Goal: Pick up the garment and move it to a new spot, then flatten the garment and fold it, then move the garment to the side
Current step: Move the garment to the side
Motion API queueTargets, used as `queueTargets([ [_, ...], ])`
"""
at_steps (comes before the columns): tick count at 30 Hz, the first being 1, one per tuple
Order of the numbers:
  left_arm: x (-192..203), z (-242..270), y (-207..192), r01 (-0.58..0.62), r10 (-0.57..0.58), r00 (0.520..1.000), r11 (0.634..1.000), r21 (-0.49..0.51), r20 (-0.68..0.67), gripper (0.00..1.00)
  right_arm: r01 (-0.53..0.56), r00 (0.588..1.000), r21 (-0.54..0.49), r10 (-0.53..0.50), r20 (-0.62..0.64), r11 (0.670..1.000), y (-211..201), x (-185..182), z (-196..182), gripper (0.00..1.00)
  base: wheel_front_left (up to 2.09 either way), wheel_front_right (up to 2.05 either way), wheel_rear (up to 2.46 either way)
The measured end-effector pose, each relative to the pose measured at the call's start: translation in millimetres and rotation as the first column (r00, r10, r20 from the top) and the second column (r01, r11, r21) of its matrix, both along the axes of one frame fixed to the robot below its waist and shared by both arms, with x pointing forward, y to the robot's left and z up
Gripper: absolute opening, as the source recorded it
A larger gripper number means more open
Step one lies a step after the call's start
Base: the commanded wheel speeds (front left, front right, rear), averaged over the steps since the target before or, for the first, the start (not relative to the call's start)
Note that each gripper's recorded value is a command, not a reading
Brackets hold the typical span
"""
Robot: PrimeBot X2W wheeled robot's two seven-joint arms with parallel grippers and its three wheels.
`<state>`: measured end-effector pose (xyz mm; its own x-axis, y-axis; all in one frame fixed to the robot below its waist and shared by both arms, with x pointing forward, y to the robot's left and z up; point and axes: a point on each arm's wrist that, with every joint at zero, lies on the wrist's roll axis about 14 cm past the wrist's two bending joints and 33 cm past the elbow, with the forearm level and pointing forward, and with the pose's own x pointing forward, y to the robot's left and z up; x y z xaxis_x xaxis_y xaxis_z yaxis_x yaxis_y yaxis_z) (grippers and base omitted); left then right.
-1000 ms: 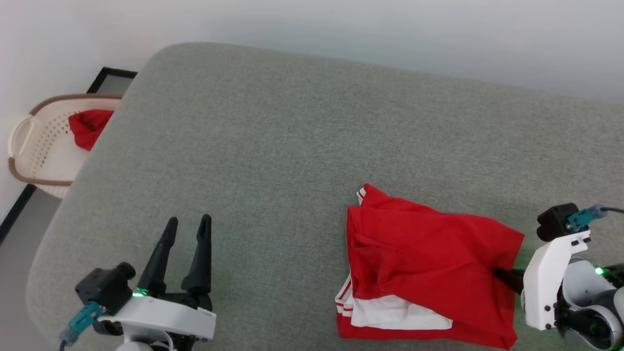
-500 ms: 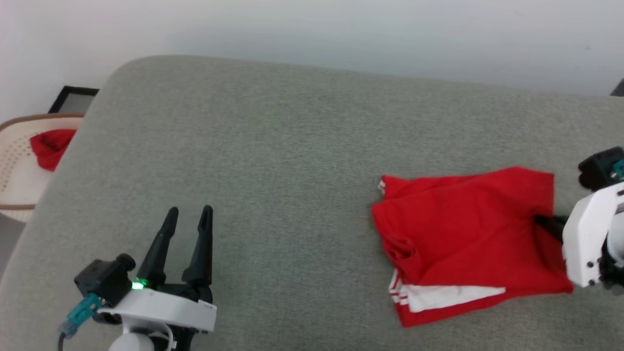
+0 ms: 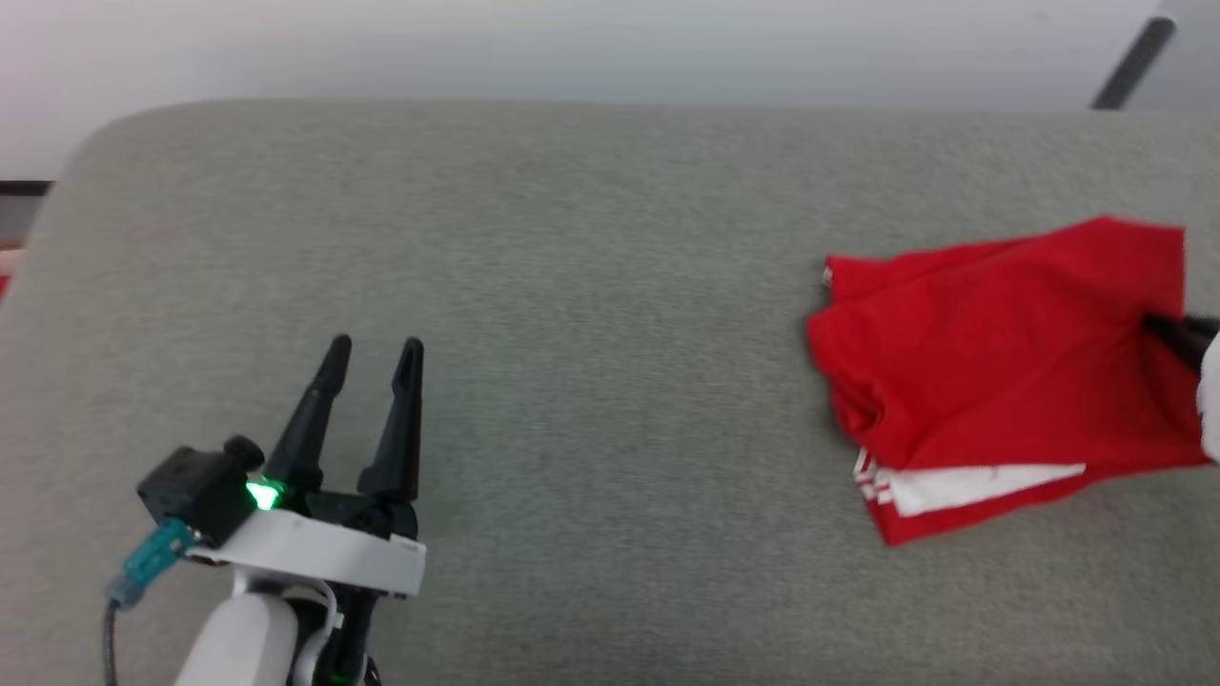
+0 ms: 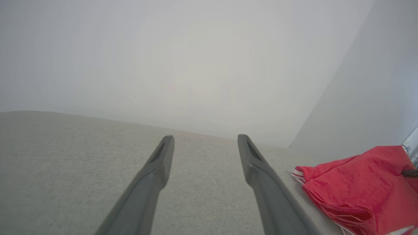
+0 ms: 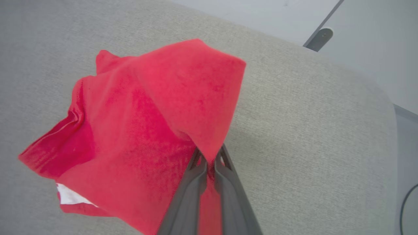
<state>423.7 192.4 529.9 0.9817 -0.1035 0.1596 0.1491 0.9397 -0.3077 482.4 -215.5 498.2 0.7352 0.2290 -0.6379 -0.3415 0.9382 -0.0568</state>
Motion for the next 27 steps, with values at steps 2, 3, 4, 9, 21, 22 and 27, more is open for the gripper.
queueTargets([
  [2, 8, 0, -8, 0.026, -0.026, 1.000, 1.000, 0.004, 0.005, 1.00, 0.026, 0.999, -0.015, -0.026, 0.022, 1.000, -14, 3, 4, 0.00, 0.00, 0.00, 0.00],
  [3, 12, 0, -12, 0.041, -0.041, 0.999, 0.999, 0.006, 0.008, 1.00, 0.042, 0.999, -0.022, -0.041, 0.033, 0.999, -22, 4, 7, 0.00, 0.00, 0.00, 0.00],
  [4, 17, 1, -16, 0.054, -0.054, 0.998, 0.999, 0.009, 0.012, 1.00, 0.055, 0.997, -0.026, -0.054, 0.049, 0.998, -29, 6, 10, 0.00, 0.00, 0.00, 0.00],
  [9, 38, -2, -42, 0.136, -0.136, 0.990, 0.991, 0.020, 0.020, 1.00, 0.127, 0.988, -0.072, -0.119, 0.103, 0.989, -68, 11, 19, 0.00, 0.00, 0.00, 0.00],
  [21, 78, -24, -97, 0.295, -0.295, 0.955, 0.955, 0.022, 0.007, 1.00, 0.287, 0.952, -0.190, -0.258, 0.164, 0.939, -155, 5, 22, 0.00, 0.00, 0.00, 0.00],
  [22, 80, -26, -101, 0.304, -0.304, 0.953, 0.953, 0.020, 0.005, 1.00, 0.298, 0.949, -0.204, -0.267, 0.166, 0.933, -162, 4, 21, 0.00, 0.00, 0.00, 0.00],
  [27, 91, -40, -115, 0.344, -0.344, 0.939, 0.939, 0.012, -0.009, 1.00, 0.343, 0.936, -0.277, -0.304, 0.176, 0.897, -195, 0, 18, 0.00, 0.00, 0.00, 0.00],
])
